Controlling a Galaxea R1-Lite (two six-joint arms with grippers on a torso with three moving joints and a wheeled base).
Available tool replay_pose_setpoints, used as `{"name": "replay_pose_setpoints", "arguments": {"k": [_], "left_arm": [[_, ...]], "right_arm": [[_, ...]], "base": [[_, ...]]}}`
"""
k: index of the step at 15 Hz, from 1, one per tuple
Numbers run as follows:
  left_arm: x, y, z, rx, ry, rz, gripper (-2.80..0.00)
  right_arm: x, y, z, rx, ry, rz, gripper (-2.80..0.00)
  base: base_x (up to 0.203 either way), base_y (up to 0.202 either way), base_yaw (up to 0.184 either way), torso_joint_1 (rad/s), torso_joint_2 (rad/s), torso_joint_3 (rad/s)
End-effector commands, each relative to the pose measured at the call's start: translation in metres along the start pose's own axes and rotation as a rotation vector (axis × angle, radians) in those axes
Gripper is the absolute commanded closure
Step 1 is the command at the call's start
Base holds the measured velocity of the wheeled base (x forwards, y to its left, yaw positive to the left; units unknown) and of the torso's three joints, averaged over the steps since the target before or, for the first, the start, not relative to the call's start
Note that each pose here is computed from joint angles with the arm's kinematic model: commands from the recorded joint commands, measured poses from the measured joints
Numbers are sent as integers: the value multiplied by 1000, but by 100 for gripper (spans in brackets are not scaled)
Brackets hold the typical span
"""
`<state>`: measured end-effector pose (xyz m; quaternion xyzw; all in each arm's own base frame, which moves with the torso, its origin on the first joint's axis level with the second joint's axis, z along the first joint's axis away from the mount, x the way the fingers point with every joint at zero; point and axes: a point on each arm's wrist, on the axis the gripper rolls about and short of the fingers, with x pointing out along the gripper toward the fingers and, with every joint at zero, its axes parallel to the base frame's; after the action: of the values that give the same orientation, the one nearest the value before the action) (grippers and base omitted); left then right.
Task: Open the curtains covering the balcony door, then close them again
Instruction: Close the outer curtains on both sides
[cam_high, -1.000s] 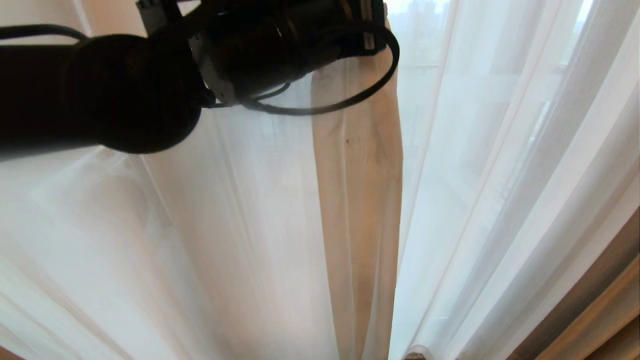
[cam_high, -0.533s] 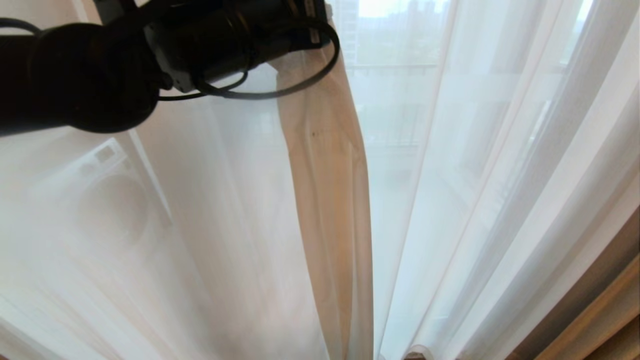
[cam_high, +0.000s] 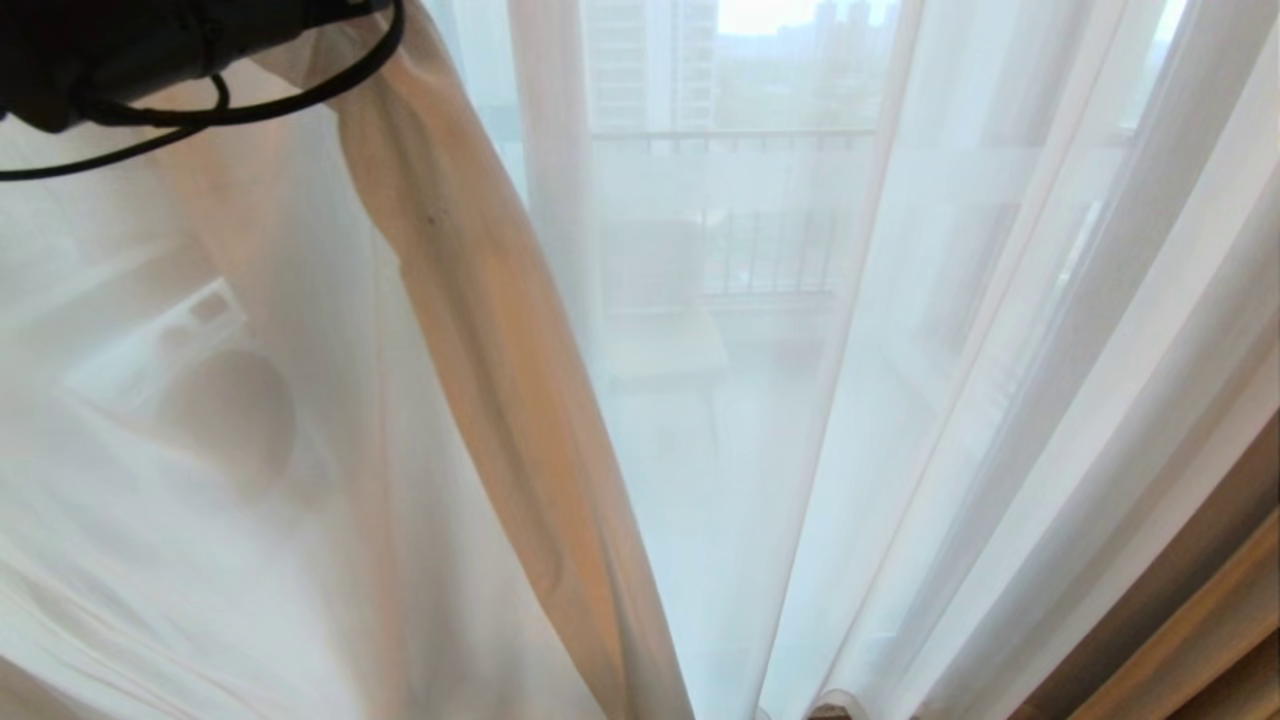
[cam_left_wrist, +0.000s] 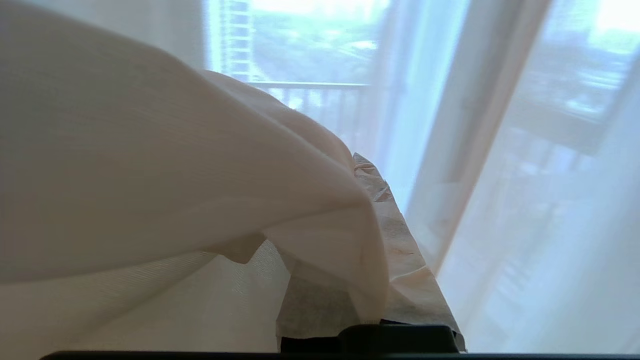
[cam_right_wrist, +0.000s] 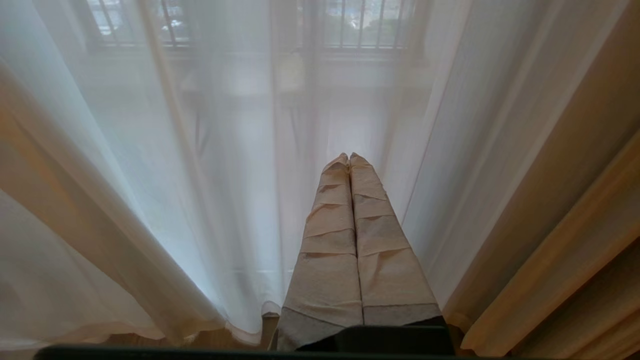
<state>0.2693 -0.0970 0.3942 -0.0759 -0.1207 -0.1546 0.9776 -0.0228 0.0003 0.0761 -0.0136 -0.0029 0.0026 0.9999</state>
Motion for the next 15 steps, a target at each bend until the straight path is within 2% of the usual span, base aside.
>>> {"name": "replay_pose_setpoints", "arguments": {"k": [1, 3, 5, 10, 11, 15], "left_arm": [[-23, 23, 8, 25, -13, 94, 0], [-32, 46, 3, 47, 11, 184, 0], [-40, 60, 1, 60, 21, 243, 0], [-58, 64, -7, 62, 56, 272, 0], [-61, 63, -8, 62, 61, 273, -280], [-75, 61, -8, 62, 62, 278, -280]], "right_arm": [[0, 0, 0, 0, 0, 1, 0], [0, 0, 0, 0, 0, 1, 0], [0, 0, 0, 0, 0, 1, 0], [0, 0, 0, 0, 0, 1, 0], [0, 0, 0, 0, 0, 1, 0], [0, 0, 0, 0, 0, 1, 0]], "base": [[0, 0, 0, 0, 0, 0], [0, 0, 0, 0, 0, 0], [0, 0, 0, 0, 0, 0], [0, 0, 0, 0, 0, 0], [0, 0, 0, 0, 0, 0], [0, 0, 0, 0, 0, 0]]}}
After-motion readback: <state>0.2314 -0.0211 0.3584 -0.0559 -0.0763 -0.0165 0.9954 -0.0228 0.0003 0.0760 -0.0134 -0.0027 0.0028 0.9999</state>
